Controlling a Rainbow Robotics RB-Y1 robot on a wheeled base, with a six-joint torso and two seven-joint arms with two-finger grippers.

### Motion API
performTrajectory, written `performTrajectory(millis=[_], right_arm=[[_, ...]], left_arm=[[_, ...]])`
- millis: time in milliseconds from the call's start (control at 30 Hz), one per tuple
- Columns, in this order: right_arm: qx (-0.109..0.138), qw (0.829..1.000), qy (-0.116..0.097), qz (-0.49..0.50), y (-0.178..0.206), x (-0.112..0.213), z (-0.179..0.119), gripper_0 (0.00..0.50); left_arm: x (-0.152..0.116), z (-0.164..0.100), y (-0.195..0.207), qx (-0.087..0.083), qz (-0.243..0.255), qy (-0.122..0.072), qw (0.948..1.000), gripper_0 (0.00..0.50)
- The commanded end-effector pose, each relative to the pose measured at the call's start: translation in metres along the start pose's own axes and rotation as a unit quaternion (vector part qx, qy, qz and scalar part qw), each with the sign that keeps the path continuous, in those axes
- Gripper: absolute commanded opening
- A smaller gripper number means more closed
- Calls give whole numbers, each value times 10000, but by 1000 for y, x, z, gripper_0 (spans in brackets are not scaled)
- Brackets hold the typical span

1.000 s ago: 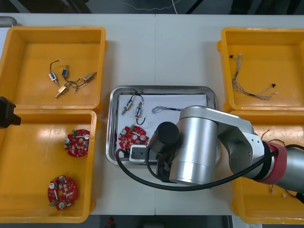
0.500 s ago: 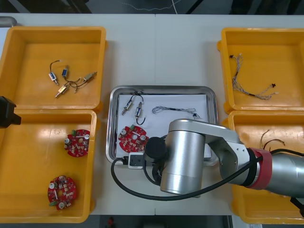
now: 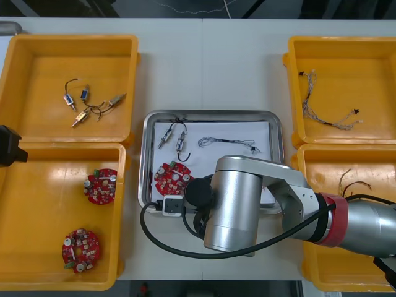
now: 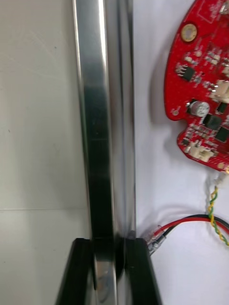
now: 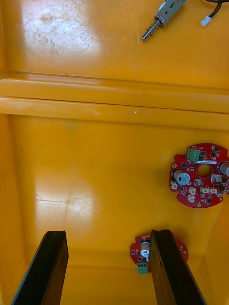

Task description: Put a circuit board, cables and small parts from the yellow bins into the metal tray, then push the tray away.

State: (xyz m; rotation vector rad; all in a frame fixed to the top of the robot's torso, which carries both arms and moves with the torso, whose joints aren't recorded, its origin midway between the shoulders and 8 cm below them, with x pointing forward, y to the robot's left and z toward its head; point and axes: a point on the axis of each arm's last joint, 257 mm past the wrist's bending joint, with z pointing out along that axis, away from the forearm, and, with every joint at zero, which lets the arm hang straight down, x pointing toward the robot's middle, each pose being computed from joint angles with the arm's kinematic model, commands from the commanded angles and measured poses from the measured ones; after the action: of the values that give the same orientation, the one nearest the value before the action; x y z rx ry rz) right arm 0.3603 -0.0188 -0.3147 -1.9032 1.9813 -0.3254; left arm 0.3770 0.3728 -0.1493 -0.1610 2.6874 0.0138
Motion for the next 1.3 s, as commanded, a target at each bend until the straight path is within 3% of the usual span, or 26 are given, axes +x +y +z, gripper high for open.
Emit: performTrajectory(millis=[33, 100, 333, 667, 1300], right_arm=[[197, 9990, -137, -375, -7, -18, -7, 20], [255, 9988, -125, -393, -11, -17, -8, 0], [479, 9972, -20, -578, -20, -14, -8, 0], [813, 9932, -154, -814, -36, -18, -7, 0], [1320, 9887, 178, -682, -106, -19, -15, 0]], left_arm=[[-6, -16, 16, -252, 718, -151, 9970, 500], [-6, -16, 16, -252, 718, -151, 9970, 500], [-6, -16, 16, -252, 718, -151, 9970, 500], [-6, -16, 16, -252, 718, -151, 9970, 500], [-6, -16, 16, -252, 718, -151, 9970, 500]])
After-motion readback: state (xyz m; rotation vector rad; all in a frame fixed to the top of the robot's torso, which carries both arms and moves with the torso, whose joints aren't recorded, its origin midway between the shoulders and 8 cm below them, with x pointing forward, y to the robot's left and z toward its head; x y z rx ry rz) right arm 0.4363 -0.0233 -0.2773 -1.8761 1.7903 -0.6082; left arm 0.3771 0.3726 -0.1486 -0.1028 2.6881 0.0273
